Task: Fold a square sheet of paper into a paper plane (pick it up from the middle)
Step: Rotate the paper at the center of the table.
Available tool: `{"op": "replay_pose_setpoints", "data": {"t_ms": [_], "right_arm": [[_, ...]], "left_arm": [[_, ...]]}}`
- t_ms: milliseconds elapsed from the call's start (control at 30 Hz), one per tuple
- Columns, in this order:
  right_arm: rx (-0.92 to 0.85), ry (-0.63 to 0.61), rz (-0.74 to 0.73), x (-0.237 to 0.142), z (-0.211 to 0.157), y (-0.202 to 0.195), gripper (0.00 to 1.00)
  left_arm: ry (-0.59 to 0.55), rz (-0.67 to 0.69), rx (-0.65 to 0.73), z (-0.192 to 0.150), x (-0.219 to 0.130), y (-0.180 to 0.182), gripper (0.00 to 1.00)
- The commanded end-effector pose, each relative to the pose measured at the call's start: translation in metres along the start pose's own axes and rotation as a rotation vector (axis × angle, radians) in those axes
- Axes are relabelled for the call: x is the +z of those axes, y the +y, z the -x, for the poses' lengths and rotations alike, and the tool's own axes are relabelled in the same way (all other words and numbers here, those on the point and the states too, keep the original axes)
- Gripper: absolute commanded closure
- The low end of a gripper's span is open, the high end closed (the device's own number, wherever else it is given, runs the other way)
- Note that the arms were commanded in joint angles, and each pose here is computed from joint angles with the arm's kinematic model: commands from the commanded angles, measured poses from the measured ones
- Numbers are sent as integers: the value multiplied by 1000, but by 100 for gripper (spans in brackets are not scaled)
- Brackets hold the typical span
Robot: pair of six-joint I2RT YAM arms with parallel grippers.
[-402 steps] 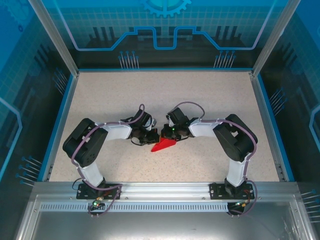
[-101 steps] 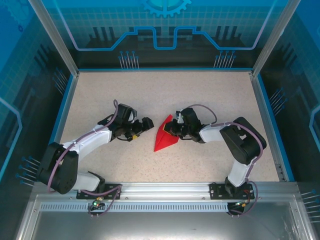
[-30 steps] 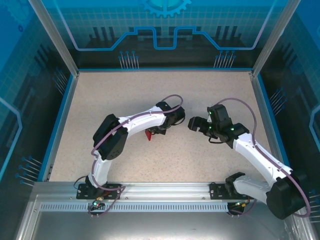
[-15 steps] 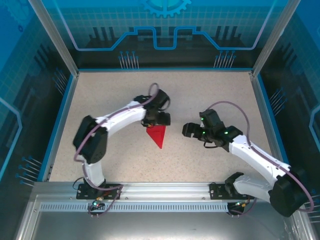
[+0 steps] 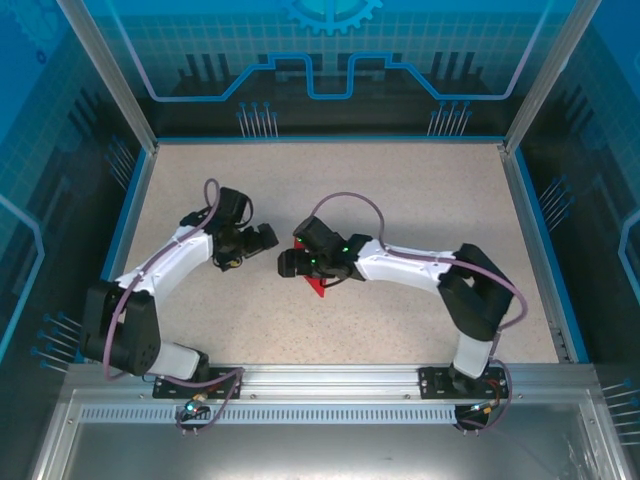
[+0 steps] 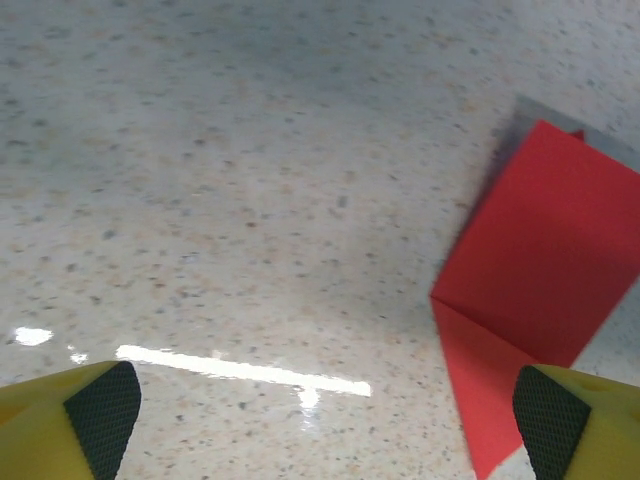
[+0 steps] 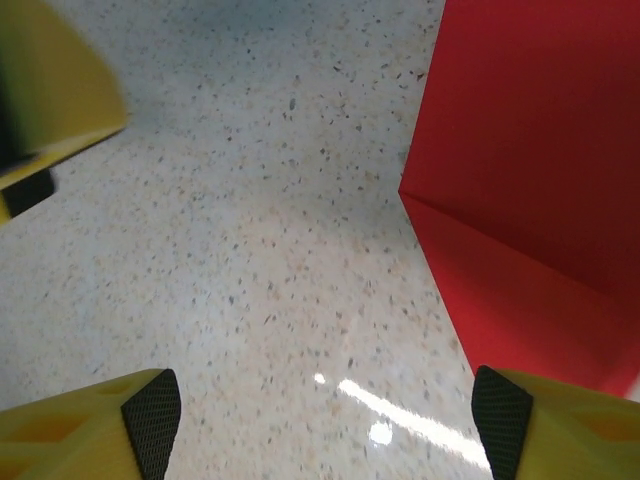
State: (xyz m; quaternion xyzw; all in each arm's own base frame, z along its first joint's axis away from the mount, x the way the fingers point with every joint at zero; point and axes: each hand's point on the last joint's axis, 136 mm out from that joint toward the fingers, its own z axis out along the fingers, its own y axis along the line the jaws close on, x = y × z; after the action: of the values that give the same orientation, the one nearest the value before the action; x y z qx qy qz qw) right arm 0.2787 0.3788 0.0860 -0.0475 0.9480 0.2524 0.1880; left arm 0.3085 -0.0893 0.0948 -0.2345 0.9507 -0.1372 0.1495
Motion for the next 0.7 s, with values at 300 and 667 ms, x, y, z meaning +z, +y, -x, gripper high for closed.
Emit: {"op": "replay_pose_setpoints", "data": {"t_ms": [300, 667], "right_arm": [[-68, 137, -168, 44, -15, -48, 21], [-410, 427, -46, 4, -80, -108, 25]], "left_arm": [[0, -65, -78, 6, -4, 0, 1], [41, -129, -39, 0, 0, -12, 1]]}}
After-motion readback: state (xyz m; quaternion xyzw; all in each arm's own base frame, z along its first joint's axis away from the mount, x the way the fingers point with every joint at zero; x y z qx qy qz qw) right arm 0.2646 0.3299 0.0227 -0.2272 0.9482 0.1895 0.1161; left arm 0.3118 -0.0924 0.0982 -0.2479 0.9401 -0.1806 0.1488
